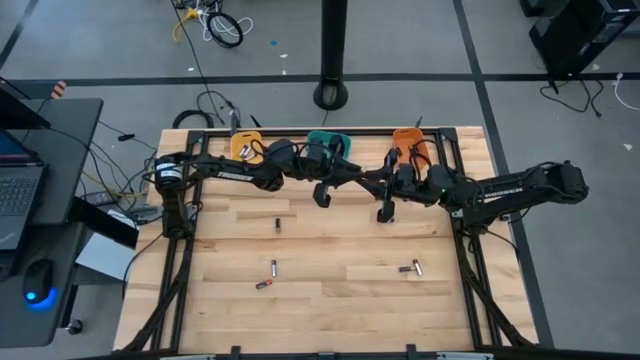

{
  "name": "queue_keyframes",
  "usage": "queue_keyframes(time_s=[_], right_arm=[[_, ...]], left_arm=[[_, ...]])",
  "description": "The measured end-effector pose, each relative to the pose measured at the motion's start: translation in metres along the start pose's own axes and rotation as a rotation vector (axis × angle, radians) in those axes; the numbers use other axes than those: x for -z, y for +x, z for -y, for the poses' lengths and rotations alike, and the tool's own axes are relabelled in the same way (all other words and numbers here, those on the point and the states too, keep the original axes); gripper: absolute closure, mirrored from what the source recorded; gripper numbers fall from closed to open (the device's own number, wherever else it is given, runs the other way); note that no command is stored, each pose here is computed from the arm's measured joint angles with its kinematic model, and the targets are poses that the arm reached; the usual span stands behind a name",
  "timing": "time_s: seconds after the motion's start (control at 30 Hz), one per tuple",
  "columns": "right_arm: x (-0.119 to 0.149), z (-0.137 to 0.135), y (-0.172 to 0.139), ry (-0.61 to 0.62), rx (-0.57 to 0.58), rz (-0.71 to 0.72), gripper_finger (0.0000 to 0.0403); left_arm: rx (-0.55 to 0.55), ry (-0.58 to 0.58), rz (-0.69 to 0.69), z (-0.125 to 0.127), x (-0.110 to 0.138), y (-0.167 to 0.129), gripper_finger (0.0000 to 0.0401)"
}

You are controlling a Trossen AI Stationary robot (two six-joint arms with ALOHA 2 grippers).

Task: Sort batteries
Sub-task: Put the brown battery into the orange bin

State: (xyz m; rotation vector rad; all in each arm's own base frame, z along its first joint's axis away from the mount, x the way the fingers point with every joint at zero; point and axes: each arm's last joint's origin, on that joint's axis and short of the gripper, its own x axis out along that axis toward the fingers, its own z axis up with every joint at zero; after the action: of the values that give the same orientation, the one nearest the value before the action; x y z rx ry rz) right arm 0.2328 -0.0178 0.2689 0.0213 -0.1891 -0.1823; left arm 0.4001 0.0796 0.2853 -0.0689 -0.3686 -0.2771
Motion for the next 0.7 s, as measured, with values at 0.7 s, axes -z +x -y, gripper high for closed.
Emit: queue_keyframes(time_s=[0.7], right_arm=[[0.004, 0.006, -0.004, -0.028, 0.107, -0.085, 0.0343]], left_arm=[[-0.047, -0.057, -0.091, -0.019, 0.006, -0.009, 0.0259]])
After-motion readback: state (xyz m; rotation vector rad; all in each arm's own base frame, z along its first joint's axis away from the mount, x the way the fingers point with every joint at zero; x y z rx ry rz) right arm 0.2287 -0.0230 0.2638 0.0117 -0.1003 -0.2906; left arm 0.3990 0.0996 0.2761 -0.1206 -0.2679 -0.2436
